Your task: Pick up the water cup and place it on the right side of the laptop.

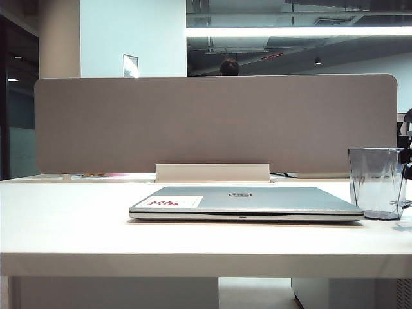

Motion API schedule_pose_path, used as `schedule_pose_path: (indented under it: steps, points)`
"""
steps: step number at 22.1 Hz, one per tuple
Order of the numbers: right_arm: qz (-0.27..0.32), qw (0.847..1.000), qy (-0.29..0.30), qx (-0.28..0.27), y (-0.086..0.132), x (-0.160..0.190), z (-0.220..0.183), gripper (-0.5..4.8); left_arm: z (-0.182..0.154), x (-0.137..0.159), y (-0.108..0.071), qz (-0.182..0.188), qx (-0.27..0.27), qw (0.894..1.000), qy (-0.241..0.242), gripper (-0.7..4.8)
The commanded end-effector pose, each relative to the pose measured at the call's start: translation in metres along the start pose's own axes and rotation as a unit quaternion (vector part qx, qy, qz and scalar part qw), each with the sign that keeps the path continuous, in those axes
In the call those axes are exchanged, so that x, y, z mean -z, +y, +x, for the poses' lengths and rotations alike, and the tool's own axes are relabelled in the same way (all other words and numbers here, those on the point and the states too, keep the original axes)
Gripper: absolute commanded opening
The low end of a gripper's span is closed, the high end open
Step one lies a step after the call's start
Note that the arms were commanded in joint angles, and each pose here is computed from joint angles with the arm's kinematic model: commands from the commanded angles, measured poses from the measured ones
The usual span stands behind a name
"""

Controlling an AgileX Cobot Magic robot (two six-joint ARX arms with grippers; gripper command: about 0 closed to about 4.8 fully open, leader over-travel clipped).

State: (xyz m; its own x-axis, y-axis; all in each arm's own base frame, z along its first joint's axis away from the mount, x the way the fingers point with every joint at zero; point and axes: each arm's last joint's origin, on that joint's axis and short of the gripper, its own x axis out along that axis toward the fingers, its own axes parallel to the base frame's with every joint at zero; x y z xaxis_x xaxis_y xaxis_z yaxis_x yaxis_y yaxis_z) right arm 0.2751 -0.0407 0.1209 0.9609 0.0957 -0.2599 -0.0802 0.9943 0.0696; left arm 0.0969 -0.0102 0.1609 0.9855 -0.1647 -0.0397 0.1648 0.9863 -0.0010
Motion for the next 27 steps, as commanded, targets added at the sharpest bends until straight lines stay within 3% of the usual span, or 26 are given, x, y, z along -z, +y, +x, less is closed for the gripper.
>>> schedule_pose_path:
  steps: [1,6,20,27]
  points:
    - [-0.003,1.000,-0.011,0.000,0.000,-0.006,-0.002,0.99,0.000,-0.002,0.000,-0.001,0.002,1.000,-0.004,-0.04]
    - [0.007,1.000,0.025,0.000,0.001,-0.002,-0.005,0.99,0.000,0.000,0.000,-0.002,0.002,1.000,0.004,-0.04]
    - [0.010,0.999,0.048,0.003,0.006,-0.010,-0.024,0.99,0.000,0.000,0.000,-0.002,0.002,1.000,0.004,-0.04]
    - [0.023,0.995,0.099,0.002,0.008,-0.007,-0.031,0.99,0.000,0.000,0.000,-0.002,0.002,1.000,0.004,-0.04]
